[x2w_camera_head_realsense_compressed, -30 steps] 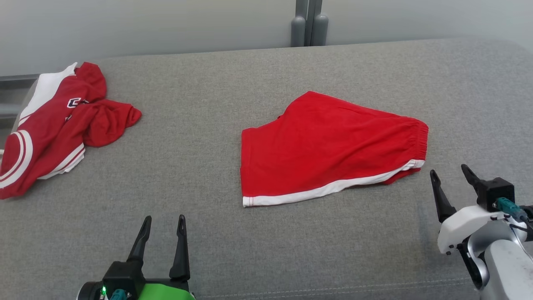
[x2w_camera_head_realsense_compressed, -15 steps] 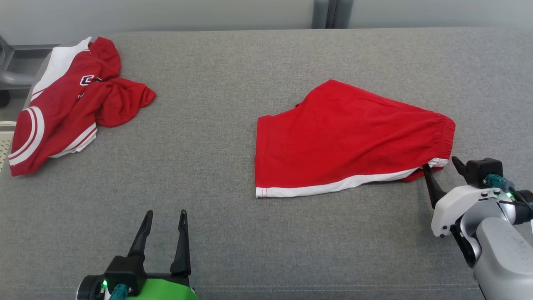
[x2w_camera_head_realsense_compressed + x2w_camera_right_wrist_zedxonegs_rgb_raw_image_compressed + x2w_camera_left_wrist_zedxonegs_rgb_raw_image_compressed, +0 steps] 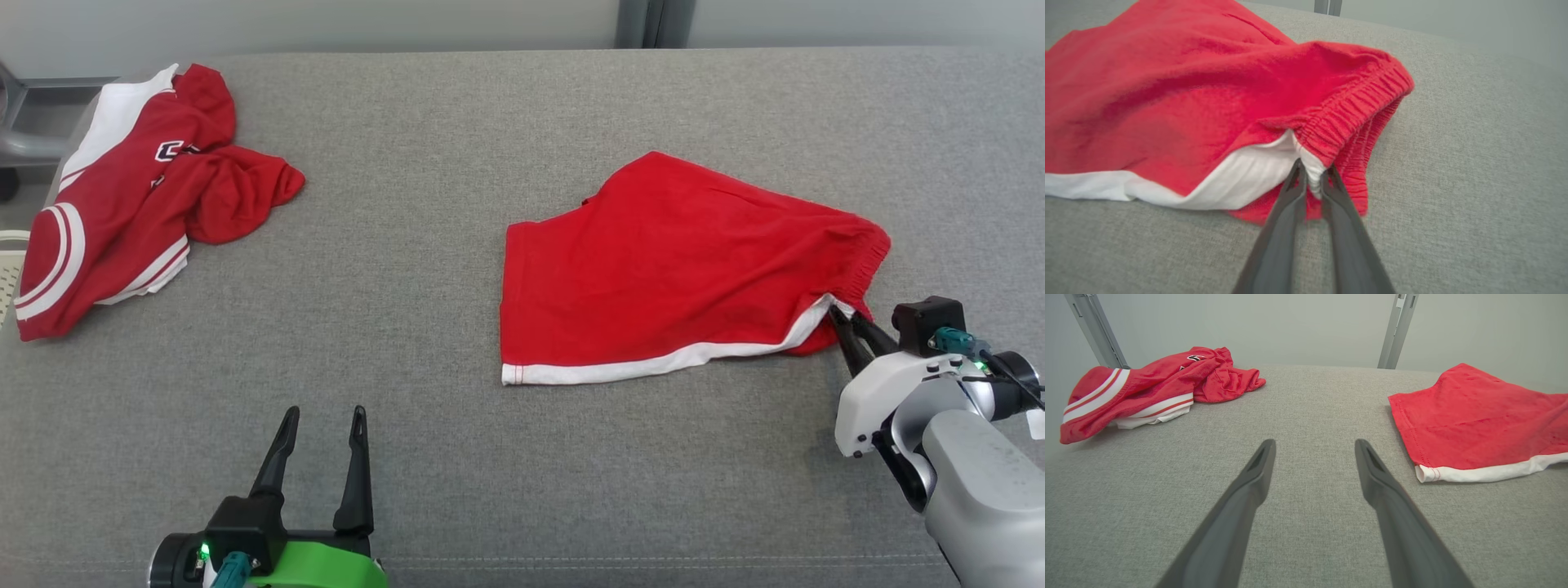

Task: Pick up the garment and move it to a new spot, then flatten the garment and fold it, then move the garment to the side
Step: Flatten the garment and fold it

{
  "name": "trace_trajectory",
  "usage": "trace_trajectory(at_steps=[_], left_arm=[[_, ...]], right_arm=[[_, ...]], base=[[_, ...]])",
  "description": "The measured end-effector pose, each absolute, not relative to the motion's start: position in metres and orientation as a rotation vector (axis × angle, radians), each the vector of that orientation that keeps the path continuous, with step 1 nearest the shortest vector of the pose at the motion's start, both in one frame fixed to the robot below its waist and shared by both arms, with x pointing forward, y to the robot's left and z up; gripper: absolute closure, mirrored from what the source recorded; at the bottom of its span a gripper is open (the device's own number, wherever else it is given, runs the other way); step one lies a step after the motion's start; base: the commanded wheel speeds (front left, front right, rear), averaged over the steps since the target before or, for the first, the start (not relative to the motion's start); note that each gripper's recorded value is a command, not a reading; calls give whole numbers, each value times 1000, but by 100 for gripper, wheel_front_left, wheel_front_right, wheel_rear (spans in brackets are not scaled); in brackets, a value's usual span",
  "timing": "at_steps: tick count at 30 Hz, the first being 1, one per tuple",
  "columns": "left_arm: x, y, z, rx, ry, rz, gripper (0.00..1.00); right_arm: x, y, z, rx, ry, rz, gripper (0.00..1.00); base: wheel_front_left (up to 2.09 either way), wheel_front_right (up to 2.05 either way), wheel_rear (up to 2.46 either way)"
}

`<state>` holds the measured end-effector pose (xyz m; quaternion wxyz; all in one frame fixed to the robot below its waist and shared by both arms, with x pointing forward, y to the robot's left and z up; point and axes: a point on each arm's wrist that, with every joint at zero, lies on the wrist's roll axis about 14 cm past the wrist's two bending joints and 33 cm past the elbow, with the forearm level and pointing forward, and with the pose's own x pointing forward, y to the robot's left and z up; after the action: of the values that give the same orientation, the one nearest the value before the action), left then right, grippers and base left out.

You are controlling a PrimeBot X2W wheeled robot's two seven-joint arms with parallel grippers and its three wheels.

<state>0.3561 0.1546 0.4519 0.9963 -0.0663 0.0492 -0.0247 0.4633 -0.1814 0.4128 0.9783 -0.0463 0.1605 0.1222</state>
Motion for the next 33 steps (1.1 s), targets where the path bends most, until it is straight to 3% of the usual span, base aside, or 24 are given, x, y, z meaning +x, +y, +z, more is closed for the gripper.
trace_trajectory(at_steps=[7,22,33], left_arm=[[358,141,451,-139,103,-97,0],[372,38,411,-139,307,-478,0],[389,24,388,-142,409,-526,0]], right_arm=[[463,-178,422,-99,291,274,100],[458,-192,434,-87,255,257,100],[460,-196,431,-81,262,244,100]], base=[[0,0,0],[0,0,0],[0,0,0]])
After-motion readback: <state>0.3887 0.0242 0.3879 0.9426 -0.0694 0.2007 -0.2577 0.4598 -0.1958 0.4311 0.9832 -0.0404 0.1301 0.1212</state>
